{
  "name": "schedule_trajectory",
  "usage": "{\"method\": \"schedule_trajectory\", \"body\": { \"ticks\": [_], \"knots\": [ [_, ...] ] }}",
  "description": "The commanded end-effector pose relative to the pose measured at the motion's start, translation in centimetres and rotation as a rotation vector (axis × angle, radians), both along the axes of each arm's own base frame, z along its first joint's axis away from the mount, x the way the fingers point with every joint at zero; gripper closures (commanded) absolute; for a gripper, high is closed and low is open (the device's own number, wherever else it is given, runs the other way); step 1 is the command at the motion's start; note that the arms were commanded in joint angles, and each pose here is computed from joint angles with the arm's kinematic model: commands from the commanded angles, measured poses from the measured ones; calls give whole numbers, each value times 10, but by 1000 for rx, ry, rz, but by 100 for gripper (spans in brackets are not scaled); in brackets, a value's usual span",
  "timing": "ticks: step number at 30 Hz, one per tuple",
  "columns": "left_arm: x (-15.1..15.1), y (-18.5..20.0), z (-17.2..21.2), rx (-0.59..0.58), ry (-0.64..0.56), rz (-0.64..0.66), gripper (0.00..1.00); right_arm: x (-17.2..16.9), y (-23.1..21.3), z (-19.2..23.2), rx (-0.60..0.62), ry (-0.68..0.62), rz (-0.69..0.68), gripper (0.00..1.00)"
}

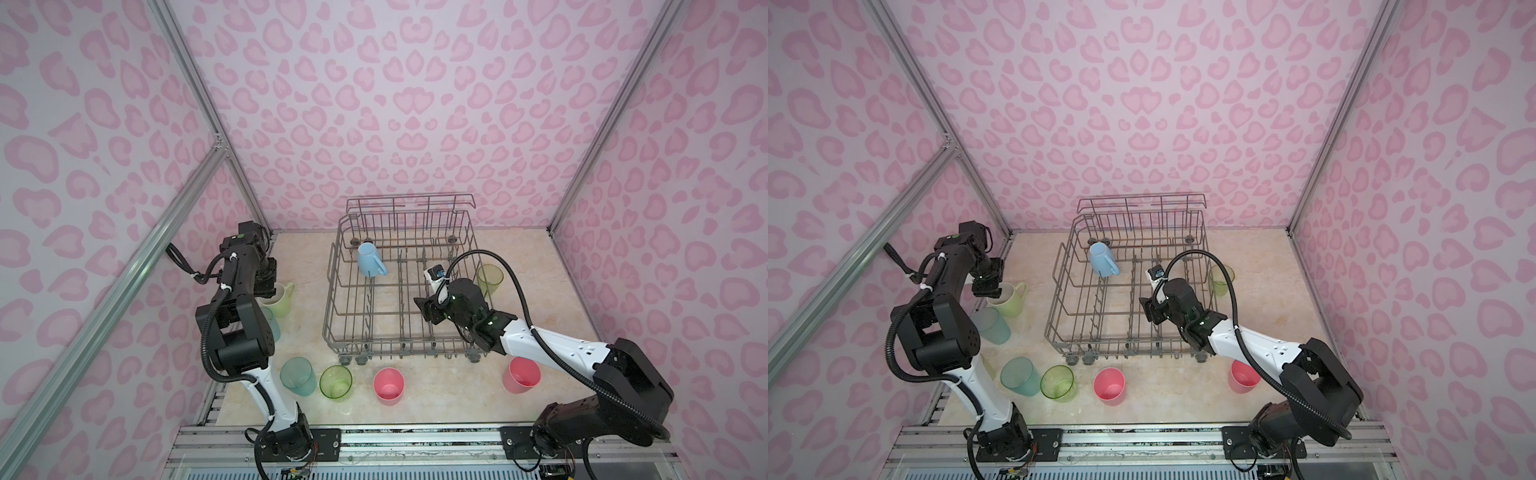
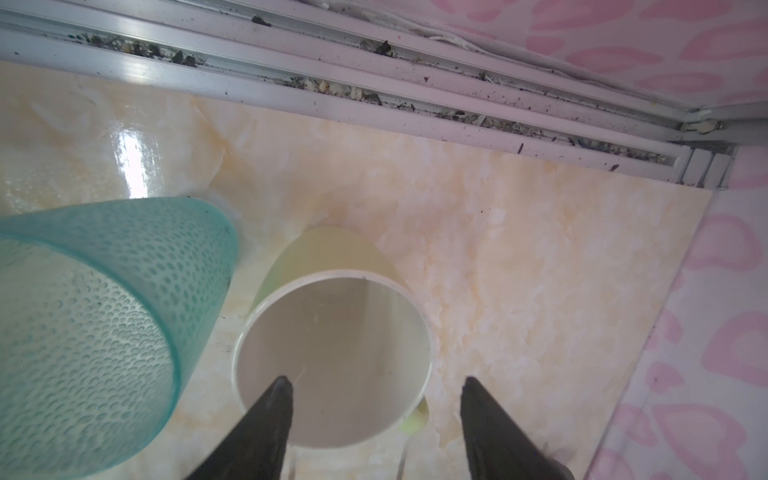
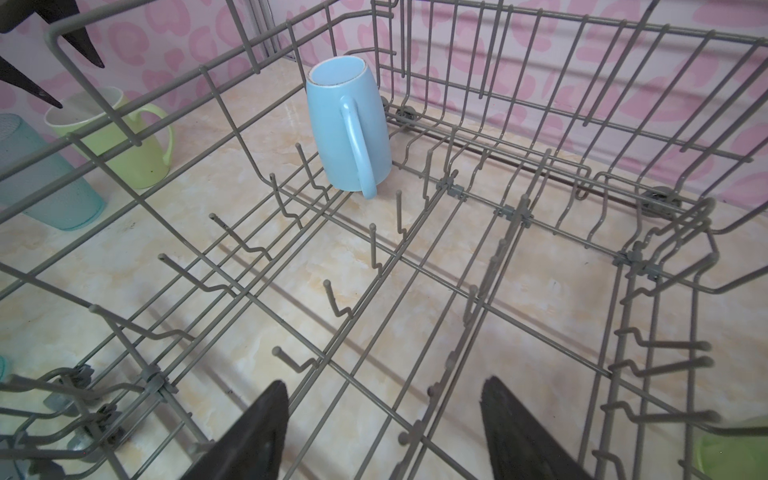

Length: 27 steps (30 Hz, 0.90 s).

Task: Load the cups into the dish rack
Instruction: 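Lower the left gripper into the light-green mug and grip its rim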

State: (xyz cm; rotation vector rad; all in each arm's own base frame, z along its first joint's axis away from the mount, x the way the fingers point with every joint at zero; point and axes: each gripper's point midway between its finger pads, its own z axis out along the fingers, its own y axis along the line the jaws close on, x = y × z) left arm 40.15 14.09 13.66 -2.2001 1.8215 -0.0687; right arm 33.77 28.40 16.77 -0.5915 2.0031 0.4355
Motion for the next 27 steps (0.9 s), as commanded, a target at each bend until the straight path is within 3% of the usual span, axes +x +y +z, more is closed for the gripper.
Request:
{"method": "schedule_trajectory", "body": {
  "ticks": [1,18,27],
  "knots": [
    [6,8,2,9,-27,78,33,1,4,2,5,-15,15,27],
    [15,26,-11,41,-12,132,37,1,9,-3,-1,2,37,27],
    [17,26,-26,28,17,128,45,1,11,-5,-1,10,44,27]
  ]
}}
